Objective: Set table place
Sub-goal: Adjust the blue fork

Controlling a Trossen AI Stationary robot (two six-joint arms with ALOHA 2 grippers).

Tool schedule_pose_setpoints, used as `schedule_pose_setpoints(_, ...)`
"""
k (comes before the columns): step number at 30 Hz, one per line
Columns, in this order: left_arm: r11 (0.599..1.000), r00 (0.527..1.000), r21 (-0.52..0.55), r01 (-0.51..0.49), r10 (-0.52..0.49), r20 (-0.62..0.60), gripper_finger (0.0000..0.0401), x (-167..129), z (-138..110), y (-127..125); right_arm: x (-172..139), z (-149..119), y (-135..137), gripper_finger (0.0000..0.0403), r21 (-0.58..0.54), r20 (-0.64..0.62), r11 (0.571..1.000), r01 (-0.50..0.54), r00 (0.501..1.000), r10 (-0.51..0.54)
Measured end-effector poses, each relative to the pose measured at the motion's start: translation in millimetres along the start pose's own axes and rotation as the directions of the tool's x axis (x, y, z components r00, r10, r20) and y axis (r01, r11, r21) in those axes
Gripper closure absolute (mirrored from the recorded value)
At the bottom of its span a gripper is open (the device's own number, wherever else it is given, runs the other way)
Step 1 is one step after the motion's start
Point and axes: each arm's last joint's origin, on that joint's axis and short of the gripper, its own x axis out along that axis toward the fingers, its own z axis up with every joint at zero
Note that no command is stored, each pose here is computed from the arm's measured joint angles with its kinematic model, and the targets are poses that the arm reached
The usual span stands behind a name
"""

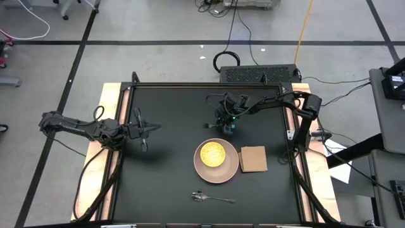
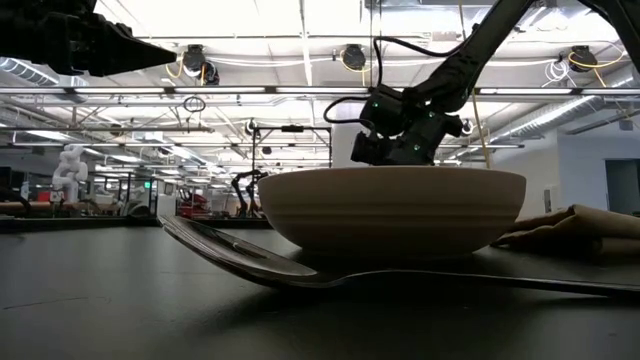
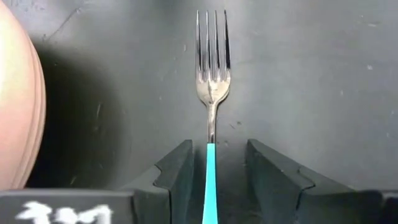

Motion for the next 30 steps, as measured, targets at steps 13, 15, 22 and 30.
schedule_pose_setpoints(13,1.000,1.000,0.001,0.000,0.000,0.000,0.0375,0,0,0,2,1,4,0.0261,-0.038,-0.003,0.999,-0.007,1.000,0.007)
schedule_pose_setpoints(15,1.000,1.000,0.001,0.000,0.000,0.000,0.0375,0,0,0,3,-1,6,0.0261,-0.043,-0.009,0.999,-0.011,1.000,0.011)
schedule_pose_setpoints(22,1.000,1.000,0.002,0.000,0.000,-0.001,0.0375,0,0,0,6,-10,6,0.0261,-0.042,-0.014,0.998,0.044,0.999,-0.044)
schedule_pose_setpoints(30,1.000,1.000,0.002,0.000,0.000,0.000,0.0375,0,0,0,7,-14,6,0.0261,-0.024,-0.008,0.998,0.057,0.998,-0.057)
